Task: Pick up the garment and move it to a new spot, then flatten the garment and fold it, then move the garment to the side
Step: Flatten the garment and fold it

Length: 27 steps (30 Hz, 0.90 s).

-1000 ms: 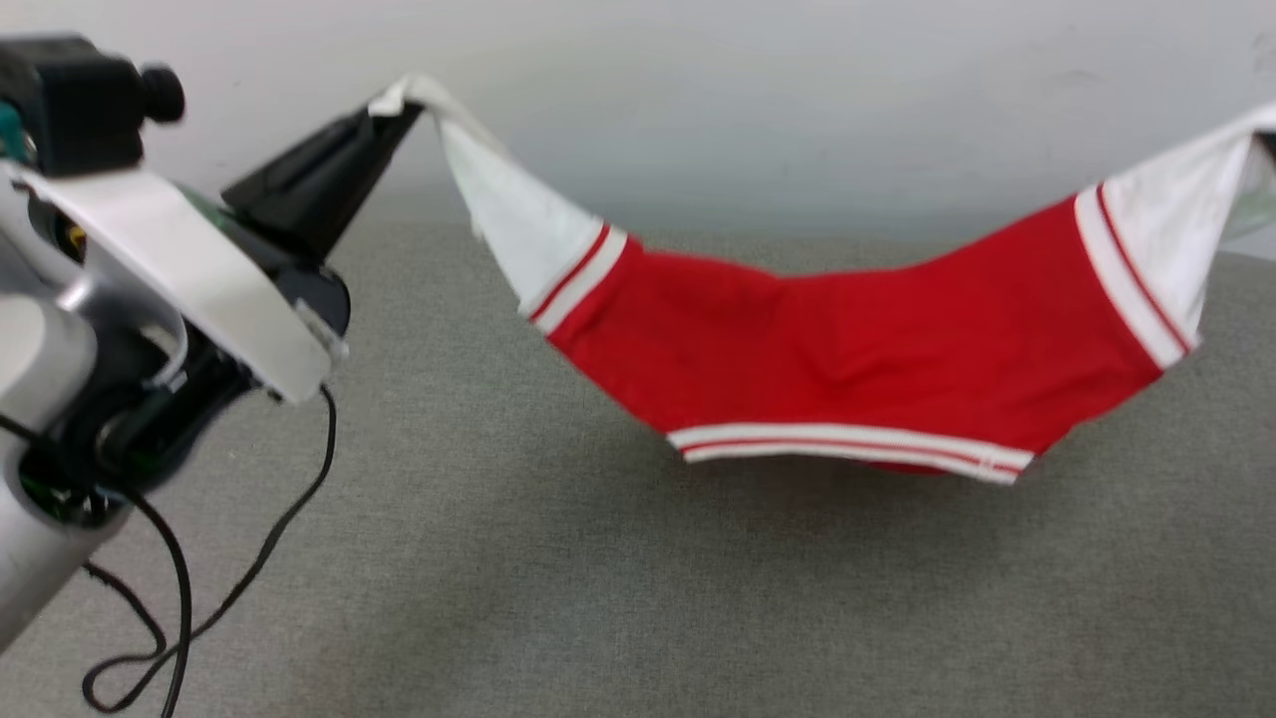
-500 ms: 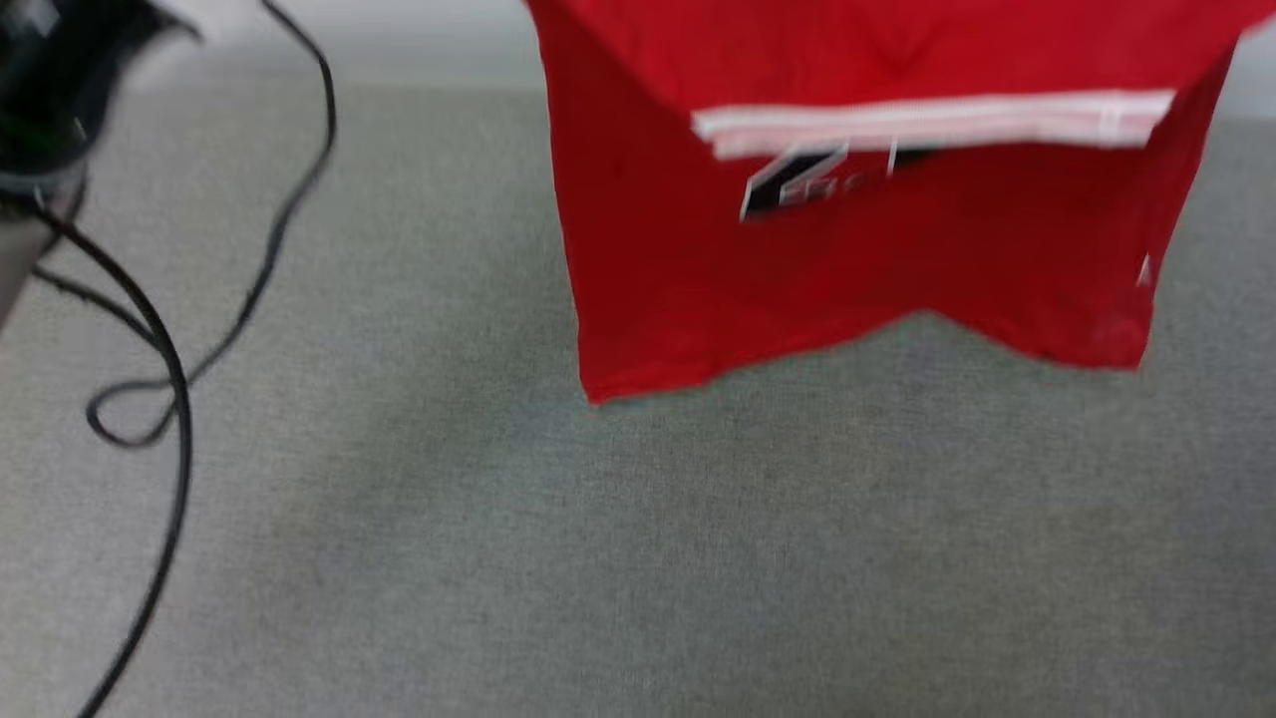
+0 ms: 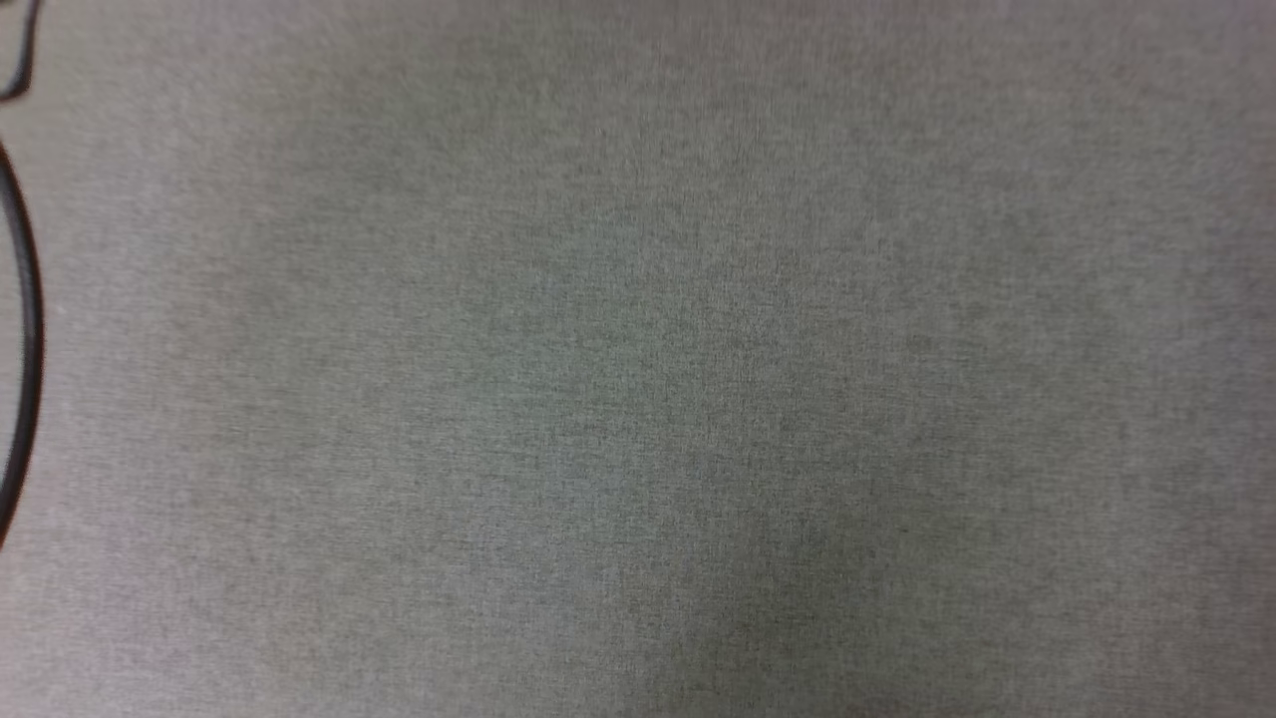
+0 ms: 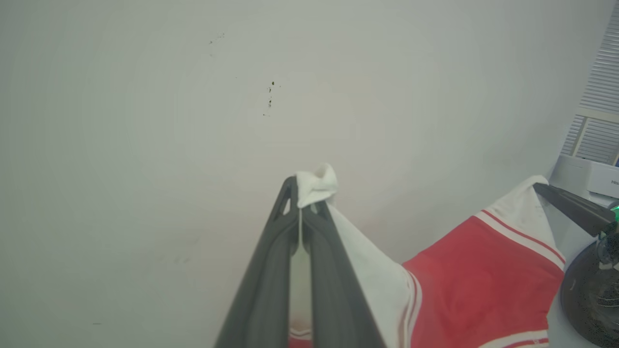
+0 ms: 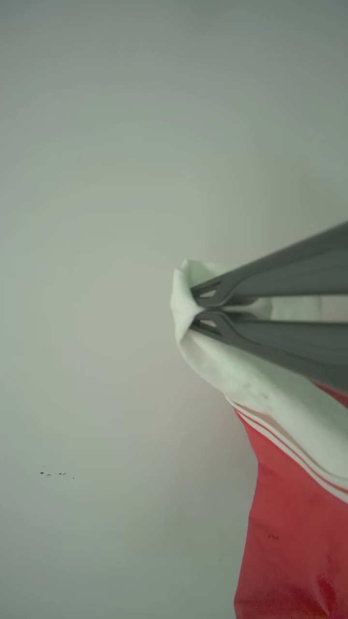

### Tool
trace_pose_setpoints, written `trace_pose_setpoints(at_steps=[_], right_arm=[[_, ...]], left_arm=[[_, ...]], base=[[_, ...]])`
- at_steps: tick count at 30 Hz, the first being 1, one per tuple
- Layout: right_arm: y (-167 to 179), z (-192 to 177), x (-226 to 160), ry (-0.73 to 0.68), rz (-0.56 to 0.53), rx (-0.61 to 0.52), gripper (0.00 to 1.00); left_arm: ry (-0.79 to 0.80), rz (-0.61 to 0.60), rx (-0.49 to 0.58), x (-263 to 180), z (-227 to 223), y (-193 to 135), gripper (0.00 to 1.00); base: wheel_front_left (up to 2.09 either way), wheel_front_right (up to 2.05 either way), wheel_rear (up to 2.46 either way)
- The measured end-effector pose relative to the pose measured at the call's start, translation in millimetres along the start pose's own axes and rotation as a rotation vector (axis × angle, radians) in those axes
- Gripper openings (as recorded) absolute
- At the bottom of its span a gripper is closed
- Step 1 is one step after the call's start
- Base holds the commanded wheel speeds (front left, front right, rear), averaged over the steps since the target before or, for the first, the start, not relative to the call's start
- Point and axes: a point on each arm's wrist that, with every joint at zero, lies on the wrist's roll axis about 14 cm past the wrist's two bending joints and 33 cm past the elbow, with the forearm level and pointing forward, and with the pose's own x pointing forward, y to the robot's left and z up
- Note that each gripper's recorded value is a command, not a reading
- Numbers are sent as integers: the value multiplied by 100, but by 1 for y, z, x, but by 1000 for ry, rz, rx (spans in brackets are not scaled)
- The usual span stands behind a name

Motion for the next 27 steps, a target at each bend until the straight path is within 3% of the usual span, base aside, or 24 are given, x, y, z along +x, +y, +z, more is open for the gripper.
trace_pose_setpoints(at_steps=[5,6,11,17,27], right_arm=[[10,-41,18,41,13,12,0],[18,-68,20,82,28,21,0],[32,-97,10,129,63,31,0],[55,-134,-23,202,114,84,0],[72,-181,-112,330,165,143,0]], left_arm=[[30,36,-12,6,-34,25,0],[50,52,-7,3,-51,34,0],[105,83,-12,-19,-83,44,0],[158,124,-41,-61,-116,49,0],[226,182,-120,-148,-147,41,0]], base=[[0,0,0],[0,0,0],[0,0,0],[0,0,0],[0,0,0]])
